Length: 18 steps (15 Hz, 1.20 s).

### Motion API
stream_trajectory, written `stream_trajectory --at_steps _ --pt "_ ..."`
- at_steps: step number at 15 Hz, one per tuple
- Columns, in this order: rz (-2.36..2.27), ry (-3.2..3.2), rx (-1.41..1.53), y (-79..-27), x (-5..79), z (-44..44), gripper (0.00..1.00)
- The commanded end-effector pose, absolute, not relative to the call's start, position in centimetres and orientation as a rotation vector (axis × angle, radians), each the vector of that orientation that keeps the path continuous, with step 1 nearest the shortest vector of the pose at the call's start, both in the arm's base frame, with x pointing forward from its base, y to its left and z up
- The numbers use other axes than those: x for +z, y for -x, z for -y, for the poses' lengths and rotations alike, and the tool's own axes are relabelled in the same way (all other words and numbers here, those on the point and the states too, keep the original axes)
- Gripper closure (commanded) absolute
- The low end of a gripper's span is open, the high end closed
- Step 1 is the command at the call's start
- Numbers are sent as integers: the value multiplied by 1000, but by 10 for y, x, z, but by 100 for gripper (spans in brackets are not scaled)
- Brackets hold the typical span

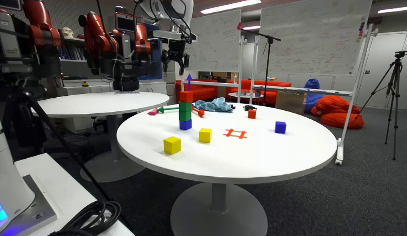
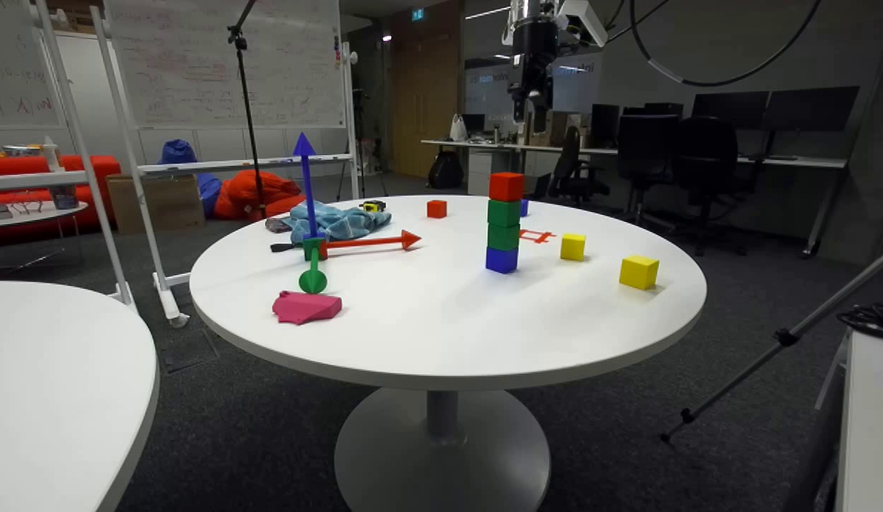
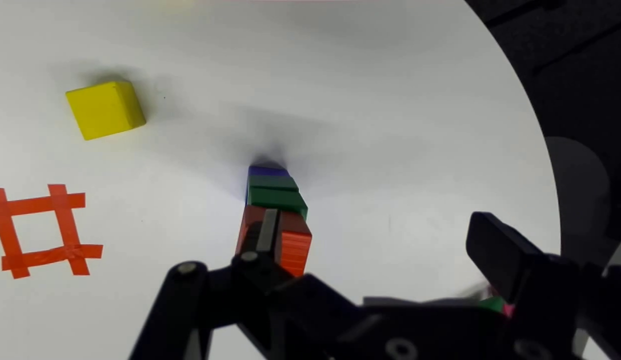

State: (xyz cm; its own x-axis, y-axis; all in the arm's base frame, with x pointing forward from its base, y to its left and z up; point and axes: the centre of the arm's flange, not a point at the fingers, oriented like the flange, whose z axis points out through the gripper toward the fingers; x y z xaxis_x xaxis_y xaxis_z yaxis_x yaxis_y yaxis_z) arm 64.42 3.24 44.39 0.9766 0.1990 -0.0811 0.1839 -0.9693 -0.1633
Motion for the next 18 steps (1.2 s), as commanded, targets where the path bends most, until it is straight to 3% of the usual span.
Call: stream_trajectory --at_steps 1,7,18 --pt "285 2969 120 -643 443 -33 0" --pt "3 2979 11 -650 448 -42 0" --pt "-214 3043 143 -659 395 -31 0"
